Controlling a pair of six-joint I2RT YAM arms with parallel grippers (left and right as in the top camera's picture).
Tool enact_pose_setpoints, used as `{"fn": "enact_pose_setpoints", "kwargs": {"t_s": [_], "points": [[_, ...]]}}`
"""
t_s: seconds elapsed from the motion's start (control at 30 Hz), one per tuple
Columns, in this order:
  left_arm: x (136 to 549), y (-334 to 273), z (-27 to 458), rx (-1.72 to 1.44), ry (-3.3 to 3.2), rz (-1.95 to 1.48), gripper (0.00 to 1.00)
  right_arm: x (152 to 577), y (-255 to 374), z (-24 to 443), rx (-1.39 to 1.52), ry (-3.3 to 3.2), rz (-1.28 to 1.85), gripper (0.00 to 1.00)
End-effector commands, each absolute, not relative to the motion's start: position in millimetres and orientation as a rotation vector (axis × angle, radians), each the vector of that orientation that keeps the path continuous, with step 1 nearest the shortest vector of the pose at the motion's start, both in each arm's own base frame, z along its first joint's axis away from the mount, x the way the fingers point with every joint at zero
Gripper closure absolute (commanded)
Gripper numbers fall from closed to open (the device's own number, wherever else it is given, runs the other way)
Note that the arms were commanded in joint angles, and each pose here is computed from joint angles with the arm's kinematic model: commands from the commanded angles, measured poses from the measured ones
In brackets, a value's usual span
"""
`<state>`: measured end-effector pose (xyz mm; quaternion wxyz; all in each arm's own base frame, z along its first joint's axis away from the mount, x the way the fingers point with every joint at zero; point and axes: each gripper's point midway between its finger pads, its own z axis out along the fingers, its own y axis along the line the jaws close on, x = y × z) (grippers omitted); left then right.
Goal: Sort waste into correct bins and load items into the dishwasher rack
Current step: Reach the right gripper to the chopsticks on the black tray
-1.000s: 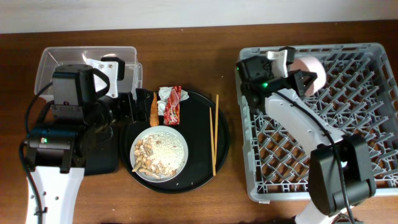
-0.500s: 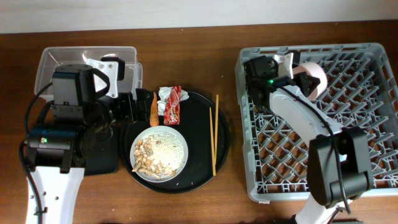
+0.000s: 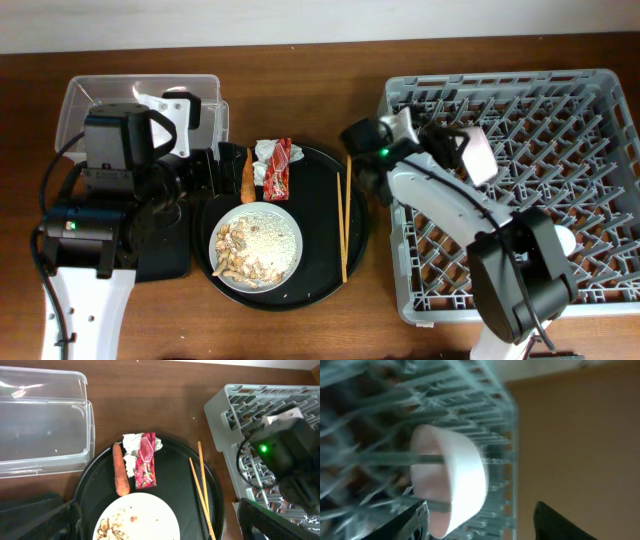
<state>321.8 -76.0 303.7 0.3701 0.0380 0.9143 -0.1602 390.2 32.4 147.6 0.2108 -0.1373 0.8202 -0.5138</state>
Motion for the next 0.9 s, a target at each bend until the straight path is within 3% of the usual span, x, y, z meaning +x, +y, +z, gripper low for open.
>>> {"fn": "enact_pose_setpoints", "kwargs": {"t_s": [0.0,0.2,0.33,0.4,0.47,0.7,0.87], "points": [[322.3,-76.5,309.1,0.091,2.332,-0.413,0.01,386.5,72.5,174.3,-0.268,2.406,-0.976,0.33],[322.3,-76.5,308.9,0.091,2.333,-0.413,0.01,374.6,152.6,197.2,-0.313,2.595,-0.24,0.33],[322.3,-76.5,309.1,0.091,2.333,-0.413,0.01,355.2,202.8,177.5,-0.423,2.709,0.15,0.41],[322.2,-76.5,309.1,0.091,2.333,-0.414,0.01,345.2,213.5,155.7,-0.444,2.788,0.234,0.52],[322.3,-76.5,309.1,0.091,2.333,-0.413,0.01,339.3,215.7,138.6,-0.41,2.848,0.257,0.56],[322.2,-76.5,309.1,0.091,2.333,-0.414,0.01,333.8,214.3,92.1,-0.278,2.998,0.214,0.63],[322.3,-76.5,309.1,0.091,2.332,-0.413,0.01,337.9,215.2,57.7,-0.143,3.07,0.176,0.64]]}}
